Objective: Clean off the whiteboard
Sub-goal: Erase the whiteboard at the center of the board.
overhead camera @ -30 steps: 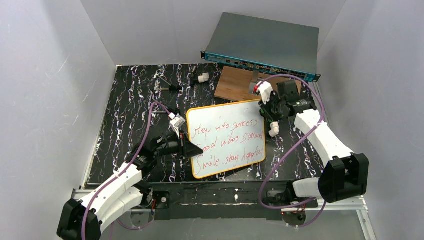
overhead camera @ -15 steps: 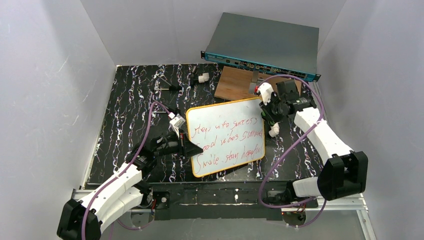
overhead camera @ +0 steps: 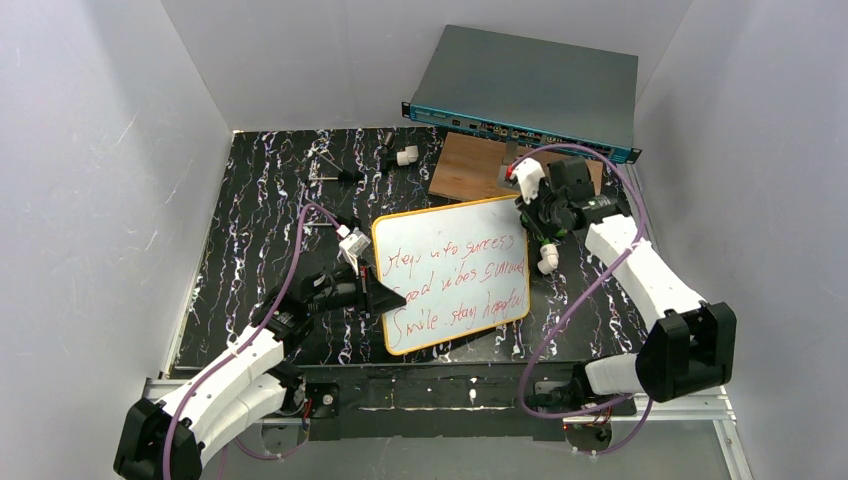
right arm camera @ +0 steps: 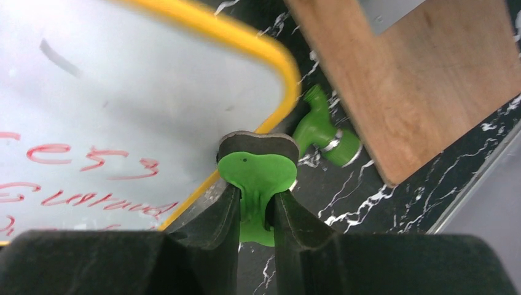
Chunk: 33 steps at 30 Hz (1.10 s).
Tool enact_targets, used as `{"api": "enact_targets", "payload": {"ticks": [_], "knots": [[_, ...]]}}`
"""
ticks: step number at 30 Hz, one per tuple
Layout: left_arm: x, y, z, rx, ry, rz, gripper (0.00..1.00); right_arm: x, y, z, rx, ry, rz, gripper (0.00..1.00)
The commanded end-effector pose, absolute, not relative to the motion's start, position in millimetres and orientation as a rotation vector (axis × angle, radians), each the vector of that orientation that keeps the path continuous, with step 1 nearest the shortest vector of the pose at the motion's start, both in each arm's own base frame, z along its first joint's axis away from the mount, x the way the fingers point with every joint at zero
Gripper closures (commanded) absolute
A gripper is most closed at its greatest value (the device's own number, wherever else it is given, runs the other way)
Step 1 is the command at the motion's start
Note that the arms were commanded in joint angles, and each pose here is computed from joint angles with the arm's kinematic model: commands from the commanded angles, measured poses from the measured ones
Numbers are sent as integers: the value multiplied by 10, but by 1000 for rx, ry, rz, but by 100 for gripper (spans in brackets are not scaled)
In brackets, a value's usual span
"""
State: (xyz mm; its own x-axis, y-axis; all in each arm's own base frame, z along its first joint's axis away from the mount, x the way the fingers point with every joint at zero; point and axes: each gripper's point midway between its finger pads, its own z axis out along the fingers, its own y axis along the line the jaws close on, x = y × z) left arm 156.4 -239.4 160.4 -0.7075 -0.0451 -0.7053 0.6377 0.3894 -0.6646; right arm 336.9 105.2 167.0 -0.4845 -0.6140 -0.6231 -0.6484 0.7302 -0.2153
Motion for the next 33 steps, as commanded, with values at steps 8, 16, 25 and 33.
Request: {"api": "enact_targets", "payload": {"ticks": [8,16,25,33], "knots": [[1344,-2508,1946,758,1790,-1432,100,3209,1074,1567,-1003,2262,-52,99],[1332,-2506,1950,763,1787,-1434,100,3702,1159,2064,-924,2165,-124,99],[1331,-2503,1959,769,1781,-1426,100,3367,1023,1651,-1030,2236,-129,99],[1325,-2507,1959,772,1781,-1430,100,2976,1039,1349,-1111,2298,-10,99]]}}
